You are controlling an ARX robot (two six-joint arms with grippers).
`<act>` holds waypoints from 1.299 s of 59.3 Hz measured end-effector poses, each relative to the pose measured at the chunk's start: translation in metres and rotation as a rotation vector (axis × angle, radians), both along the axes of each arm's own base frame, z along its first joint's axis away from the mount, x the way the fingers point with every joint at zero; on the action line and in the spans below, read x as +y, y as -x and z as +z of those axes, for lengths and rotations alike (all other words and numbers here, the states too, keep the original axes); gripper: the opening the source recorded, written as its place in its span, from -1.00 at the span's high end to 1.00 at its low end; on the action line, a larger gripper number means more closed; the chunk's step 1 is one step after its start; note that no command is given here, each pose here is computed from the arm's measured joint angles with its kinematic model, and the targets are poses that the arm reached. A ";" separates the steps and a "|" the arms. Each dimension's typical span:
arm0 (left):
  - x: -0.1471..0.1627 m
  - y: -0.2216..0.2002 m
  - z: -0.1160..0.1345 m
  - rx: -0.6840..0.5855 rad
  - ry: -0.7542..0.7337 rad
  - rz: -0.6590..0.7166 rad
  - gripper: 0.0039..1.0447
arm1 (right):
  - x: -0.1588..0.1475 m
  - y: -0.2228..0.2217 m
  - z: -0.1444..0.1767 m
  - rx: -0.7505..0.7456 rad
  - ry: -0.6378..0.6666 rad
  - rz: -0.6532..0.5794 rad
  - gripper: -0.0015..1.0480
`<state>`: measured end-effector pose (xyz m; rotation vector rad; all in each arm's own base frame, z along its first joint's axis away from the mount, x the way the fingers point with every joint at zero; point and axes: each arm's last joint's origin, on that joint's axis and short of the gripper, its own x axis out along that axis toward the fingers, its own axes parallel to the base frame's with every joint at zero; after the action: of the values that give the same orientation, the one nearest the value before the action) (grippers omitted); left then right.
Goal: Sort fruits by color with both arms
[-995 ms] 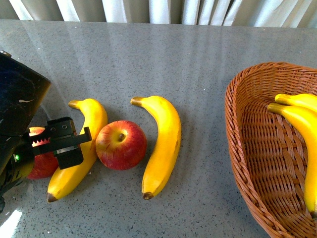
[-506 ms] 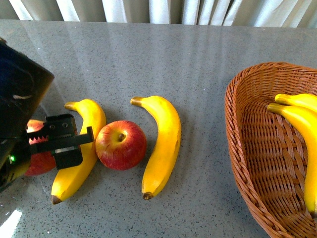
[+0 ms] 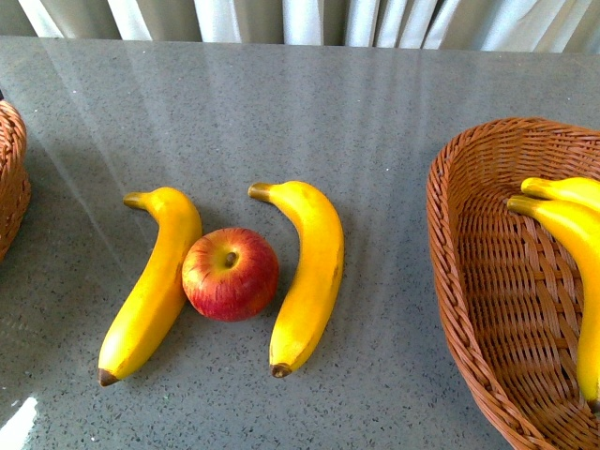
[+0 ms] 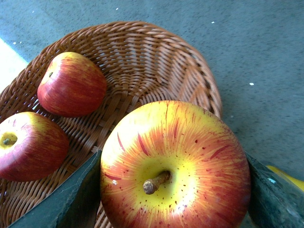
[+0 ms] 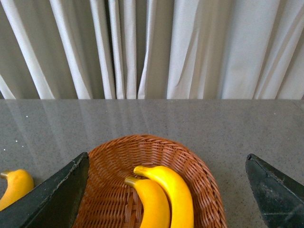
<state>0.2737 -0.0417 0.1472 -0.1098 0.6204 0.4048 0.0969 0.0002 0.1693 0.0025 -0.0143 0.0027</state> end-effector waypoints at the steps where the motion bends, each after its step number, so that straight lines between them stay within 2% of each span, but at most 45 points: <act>1: 0.001 -0.001 -0.001 0.003 0.002 0.002 -0.36 | 0.000 0.000 0.000 0.000 0.000 0.000 -0.82; 23: 0.025 -0.019 -0.022 0.061 -0.003 0.075 -0.36 | 0.000 0.000 0.000 0.000 0.000 0.000 -0.82; 24: 0.026 -0.019 -0.022 0.059 -0.002 0.077 -0.37 | 0.000 0.000 0.000 0.000 0.000 0.000 -0.82; 27: 0.026 -0.020 -0.023 0.054 0.001 0.075 -0.62 | 0.000 0.000 0.000 0.000 0.000 0.000 -0.82; 32: 0.026 -0.019 -0.023 0.050 0.002 0.075 -0.85 | 0.000 0.000 0.000 0.000 0.000 0.000 -0.82; 41: 0.018 -0.012 -0.024 0.050 -0.003 0.043 -0.83 | 0.000 0.000 0.000 0.000 0.000 0.000 -0.82; 48: -0.001 0.000 -0.016 0.020 -0.008 -0.039 -0.83 | 0.000 0.000 0.000 0.000 0.000 0.000 -0.82; 60: -0.065 0.035 -0.001 -0.043 0.019 -0.322 -0.83 | 0.000 0.000 0.000 0.000 0.000 0.000 -0.82; 77: -0.118 0.057 -0.023 0.037 0.016 -0.567 -0.83 | 0.000 0.000 0.000 0.000 0.000 0.000 -0.82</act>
<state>0.2164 -0.1596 0.1246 0.0599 0.6617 -0.1472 0.0969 0.0002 0.1693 0.0025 -0.0143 0.0027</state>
